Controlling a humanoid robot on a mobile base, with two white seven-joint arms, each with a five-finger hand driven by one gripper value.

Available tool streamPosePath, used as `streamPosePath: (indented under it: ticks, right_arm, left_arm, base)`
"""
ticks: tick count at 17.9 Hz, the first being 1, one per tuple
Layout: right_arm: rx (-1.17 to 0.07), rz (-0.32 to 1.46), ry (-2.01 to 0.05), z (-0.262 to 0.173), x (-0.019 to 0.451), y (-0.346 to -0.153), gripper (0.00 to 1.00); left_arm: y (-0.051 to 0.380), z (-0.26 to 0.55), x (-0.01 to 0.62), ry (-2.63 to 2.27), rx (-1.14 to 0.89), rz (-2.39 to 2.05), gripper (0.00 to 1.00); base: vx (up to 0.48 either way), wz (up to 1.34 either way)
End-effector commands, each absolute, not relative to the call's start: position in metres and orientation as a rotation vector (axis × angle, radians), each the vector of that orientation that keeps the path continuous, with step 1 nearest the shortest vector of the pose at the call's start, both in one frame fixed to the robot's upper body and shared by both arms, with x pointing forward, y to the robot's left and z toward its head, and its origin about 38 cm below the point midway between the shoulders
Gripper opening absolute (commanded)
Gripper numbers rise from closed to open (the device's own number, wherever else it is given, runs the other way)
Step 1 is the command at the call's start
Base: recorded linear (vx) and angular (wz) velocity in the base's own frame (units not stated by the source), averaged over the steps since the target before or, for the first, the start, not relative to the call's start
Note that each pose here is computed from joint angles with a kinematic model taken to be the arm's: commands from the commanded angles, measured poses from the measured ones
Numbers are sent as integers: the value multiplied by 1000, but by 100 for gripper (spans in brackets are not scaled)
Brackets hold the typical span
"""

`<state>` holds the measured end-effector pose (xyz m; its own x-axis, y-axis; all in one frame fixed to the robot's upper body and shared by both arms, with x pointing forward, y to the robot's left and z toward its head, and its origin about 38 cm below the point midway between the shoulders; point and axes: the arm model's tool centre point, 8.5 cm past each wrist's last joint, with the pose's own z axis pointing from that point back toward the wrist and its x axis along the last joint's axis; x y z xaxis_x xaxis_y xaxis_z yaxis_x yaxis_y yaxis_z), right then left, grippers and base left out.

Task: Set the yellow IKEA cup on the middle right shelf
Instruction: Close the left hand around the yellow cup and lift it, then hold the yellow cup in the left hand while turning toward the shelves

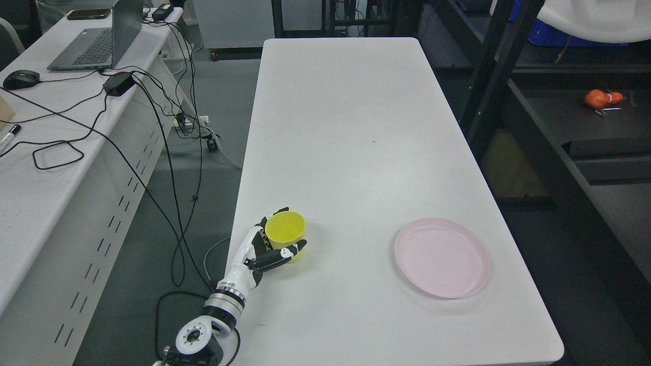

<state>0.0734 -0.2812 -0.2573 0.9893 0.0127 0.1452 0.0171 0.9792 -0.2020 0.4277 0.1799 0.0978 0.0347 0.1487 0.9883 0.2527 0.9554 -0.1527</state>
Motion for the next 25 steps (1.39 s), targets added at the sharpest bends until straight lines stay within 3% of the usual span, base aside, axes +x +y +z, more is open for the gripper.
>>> streamPosePath:
  ticks: [1, 3, 7, 25]
  right_arm:
    - [-216, -8, -132, -257, 64, -291, 99]
    - [-216, -8, -132, -257, 64, -291, 99]
    - [-216, -8, -134, -257, 65, -291, 99]
    - [-216, -8, -132, -257, 64, -291, 99]
  left_arm:
    - [203, 98, 428, -1576, -352, 22, 27]
    - [215, 105, 428, -1632, -361, 83, 8]
    - [238, 131, 419, -1727, -357, 153, 0]
    - [227, 145, 392, -1765, -452, 170, 0]
  base:
    - [0, 0]
    - [0, 0]
    - [0, 0]
    - [-183, -196]
